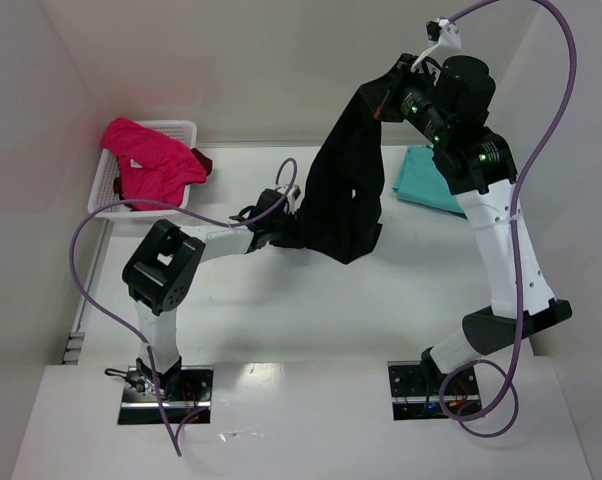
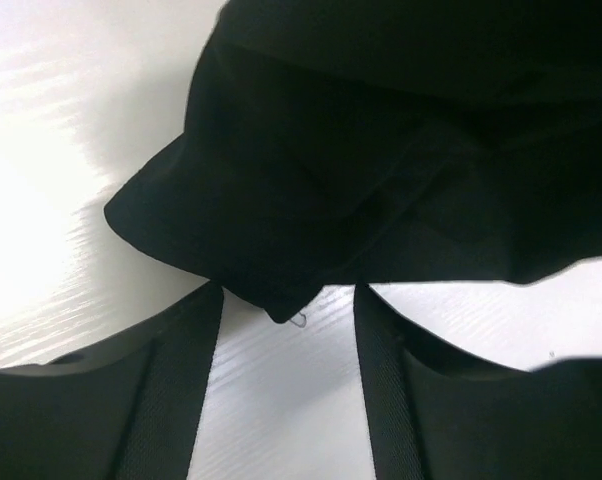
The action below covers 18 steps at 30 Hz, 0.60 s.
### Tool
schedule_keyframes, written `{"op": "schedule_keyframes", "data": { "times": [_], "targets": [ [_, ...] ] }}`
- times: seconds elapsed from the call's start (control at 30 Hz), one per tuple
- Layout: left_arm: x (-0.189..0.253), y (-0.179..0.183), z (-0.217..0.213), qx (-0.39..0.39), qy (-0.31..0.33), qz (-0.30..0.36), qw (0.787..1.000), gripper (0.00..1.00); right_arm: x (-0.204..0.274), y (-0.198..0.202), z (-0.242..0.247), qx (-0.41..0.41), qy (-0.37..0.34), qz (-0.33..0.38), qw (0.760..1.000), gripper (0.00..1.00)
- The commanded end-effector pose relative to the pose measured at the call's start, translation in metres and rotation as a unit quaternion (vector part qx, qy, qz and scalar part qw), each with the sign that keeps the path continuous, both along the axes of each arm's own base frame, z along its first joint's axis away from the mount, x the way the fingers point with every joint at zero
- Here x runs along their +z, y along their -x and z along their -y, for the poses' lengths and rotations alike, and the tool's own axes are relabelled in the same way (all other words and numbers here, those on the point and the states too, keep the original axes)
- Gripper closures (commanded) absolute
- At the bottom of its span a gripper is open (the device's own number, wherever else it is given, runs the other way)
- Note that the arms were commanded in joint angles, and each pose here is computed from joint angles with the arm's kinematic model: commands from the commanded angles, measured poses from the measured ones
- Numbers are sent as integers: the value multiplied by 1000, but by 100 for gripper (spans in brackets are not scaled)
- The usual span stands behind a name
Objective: Fold and stack the t-shirts
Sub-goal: Flatten out the tshirt
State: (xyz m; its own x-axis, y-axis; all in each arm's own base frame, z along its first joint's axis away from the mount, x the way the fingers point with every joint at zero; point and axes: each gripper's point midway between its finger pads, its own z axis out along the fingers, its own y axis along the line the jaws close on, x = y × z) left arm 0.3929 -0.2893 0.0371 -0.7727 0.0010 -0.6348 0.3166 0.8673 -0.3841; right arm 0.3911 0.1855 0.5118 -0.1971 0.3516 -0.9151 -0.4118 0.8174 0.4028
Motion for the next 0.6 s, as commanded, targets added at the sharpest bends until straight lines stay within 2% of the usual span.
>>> {"op": "schedule_keyframes", "data": {
  "times": [0.0, 0.13, 0.23, 0.27, 0.43, 0.5, 0.57],
  "targets": [
    [3, -19, 7, 34, 15, 16, 999, 48, 28, 8, 3, 2, -15, 46, 999, 100],
    [-7, -23, 3, 55, 8, 12, 998, 65, 28, 11, 3, 2, -15, 46, 999, 100],
    [-14, -27, 0, 77, 6, 5, 997, 86, 25, 10, 3, 2, -14, 43, 999, 100],
    [-17, -25, -2, 82, 4, 2, 997, 97, 28, 13, 4, 2, -15, 45, 999, 100],
    [21, -32, -5, 88, 11, 41, 995, 100, 22, 10, 19, -39, -5, 39, 998, 100],
    [53, -35, -19, 94, 9, 65, 993, 100, 16, 7, 26, -61, 3, 33, 998, 100],
    [105, -43, -37, 104, 14, 112, 988, 100, 18, 9, 37, -86, 6, 35, 996, 100]
  ]
}}
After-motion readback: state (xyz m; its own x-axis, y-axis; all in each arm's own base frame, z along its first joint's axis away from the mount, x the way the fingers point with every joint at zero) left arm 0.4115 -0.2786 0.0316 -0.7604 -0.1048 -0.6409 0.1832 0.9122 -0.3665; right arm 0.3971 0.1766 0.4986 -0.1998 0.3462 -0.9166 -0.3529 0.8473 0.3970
